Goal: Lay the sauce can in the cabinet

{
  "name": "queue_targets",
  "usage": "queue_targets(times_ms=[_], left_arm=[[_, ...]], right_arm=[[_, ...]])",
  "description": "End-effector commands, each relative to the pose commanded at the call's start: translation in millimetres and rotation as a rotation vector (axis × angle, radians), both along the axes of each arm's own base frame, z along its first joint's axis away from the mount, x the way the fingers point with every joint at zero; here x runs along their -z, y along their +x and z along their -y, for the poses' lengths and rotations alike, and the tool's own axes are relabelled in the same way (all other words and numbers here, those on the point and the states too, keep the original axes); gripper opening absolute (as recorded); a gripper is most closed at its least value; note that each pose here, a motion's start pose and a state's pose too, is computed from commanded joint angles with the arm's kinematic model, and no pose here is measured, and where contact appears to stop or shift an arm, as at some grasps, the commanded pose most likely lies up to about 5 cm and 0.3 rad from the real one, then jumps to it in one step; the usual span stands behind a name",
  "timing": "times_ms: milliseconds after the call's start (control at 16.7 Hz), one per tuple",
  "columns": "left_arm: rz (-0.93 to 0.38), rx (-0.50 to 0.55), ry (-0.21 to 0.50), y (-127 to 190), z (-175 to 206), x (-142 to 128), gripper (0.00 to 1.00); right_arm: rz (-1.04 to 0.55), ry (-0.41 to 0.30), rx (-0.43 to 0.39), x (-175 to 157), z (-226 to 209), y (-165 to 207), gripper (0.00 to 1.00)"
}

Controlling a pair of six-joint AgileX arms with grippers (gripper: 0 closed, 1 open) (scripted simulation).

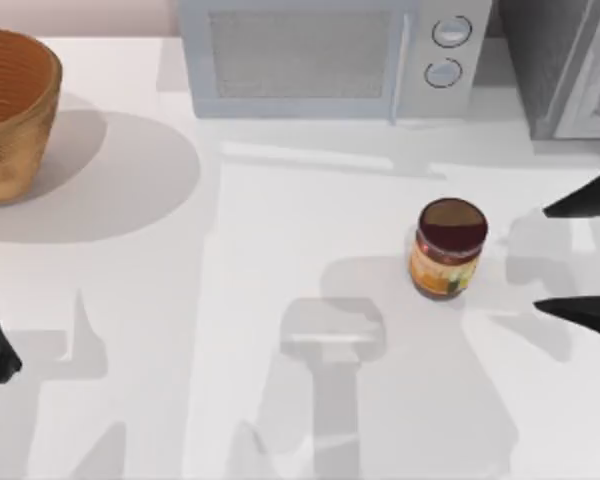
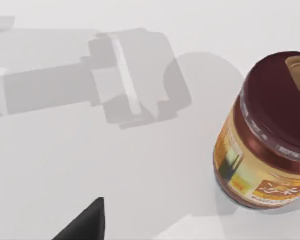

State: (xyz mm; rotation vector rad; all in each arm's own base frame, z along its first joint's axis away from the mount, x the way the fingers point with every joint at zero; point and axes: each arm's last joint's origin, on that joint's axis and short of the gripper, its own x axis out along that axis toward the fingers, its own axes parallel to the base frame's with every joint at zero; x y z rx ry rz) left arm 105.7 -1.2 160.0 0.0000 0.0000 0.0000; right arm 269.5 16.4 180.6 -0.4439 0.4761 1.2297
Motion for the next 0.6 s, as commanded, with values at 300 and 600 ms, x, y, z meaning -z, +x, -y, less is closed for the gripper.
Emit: queue_targets(times_ms=[300, 600], left_arm=[[0.0, 0.0, 0.0, 0.0, 0.0, 0.0, 1.0], [0.0, 0.0, 0.0, 0.0, 0.0, 0.0, 1.0]], right_arm=[[-0.03, 0.094, -0.133, 26.3, -0.9, 32.7, 1.0], [-0.042, 0.215, -0.227, 60.7, -0.9, 61.9, 1.0]])
